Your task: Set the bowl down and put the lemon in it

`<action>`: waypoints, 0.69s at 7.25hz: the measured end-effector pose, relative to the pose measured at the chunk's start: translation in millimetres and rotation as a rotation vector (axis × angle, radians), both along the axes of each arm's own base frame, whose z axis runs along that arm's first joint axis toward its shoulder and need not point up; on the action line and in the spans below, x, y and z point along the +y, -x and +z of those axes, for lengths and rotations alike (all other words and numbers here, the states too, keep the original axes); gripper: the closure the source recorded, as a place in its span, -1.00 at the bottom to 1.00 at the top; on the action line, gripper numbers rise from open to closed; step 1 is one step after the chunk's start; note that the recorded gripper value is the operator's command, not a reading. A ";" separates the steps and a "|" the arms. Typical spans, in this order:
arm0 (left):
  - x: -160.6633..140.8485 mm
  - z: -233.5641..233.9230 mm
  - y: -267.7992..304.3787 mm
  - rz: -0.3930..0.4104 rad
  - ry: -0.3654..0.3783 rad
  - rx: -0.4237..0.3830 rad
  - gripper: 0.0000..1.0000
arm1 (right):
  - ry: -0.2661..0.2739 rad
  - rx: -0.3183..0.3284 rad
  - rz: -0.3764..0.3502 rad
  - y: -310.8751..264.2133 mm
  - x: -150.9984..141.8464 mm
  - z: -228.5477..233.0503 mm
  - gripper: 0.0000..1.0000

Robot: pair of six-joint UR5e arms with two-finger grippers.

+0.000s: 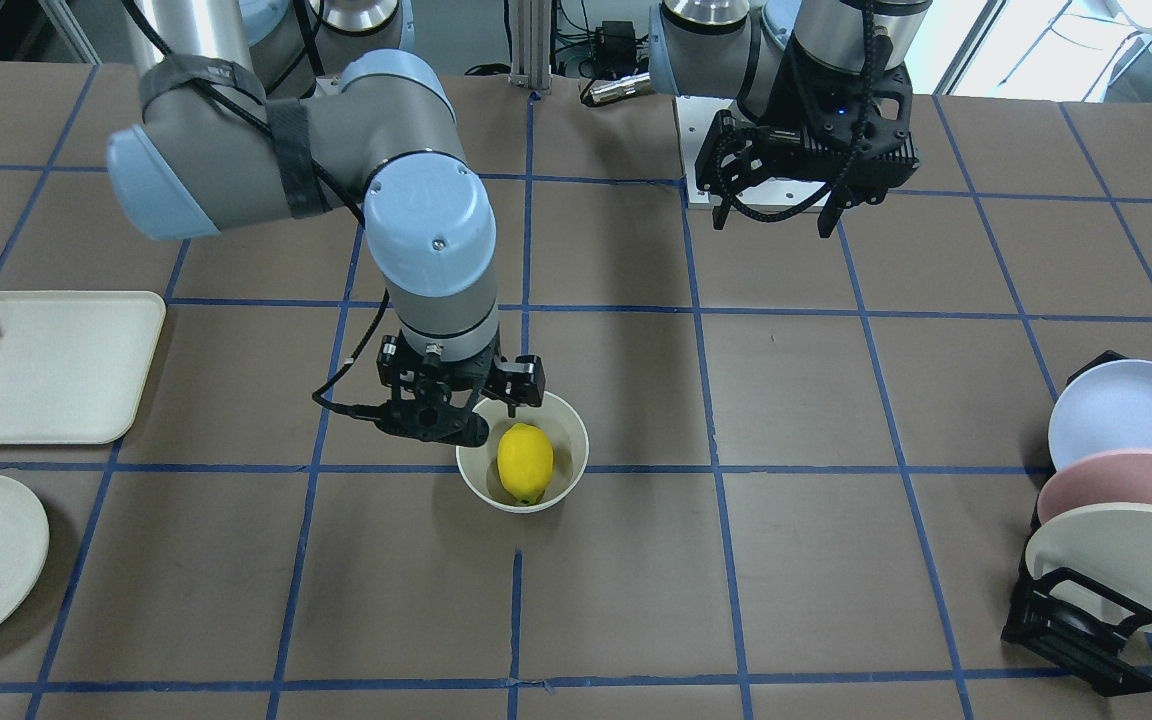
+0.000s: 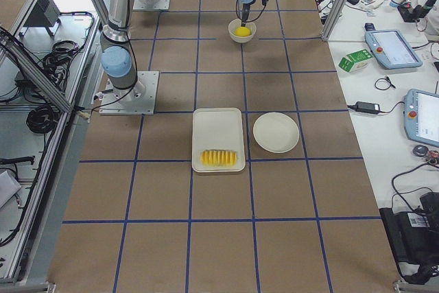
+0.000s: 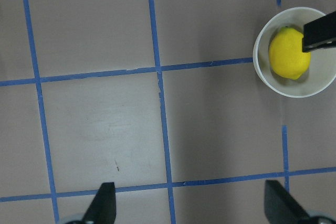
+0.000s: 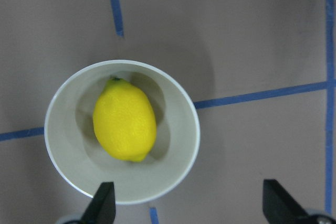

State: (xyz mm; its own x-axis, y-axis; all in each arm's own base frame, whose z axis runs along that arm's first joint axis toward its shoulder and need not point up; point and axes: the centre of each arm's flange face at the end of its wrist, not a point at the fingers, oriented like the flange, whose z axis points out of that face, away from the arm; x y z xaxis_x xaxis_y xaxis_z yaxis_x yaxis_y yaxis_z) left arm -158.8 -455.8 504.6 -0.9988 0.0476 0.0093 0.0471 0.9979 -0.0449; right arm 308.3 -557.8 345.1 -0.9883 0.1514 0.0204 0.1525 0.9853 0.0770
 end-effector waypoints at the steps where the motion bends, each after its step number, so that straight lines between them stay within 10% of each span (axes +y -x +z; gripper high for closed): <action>1: 1.5 0.2 0.0 0.032 -0.020 0.000 -1.00 | -0.021 0.008 -0.006 29.5 6.7 28.1 -1.00; 5: 2.1 0.1 -0.2 0.050 -0.033 0.002 -1.00 | -0.073 -0.002 0.026 129.3 61.6 131.9 -1.00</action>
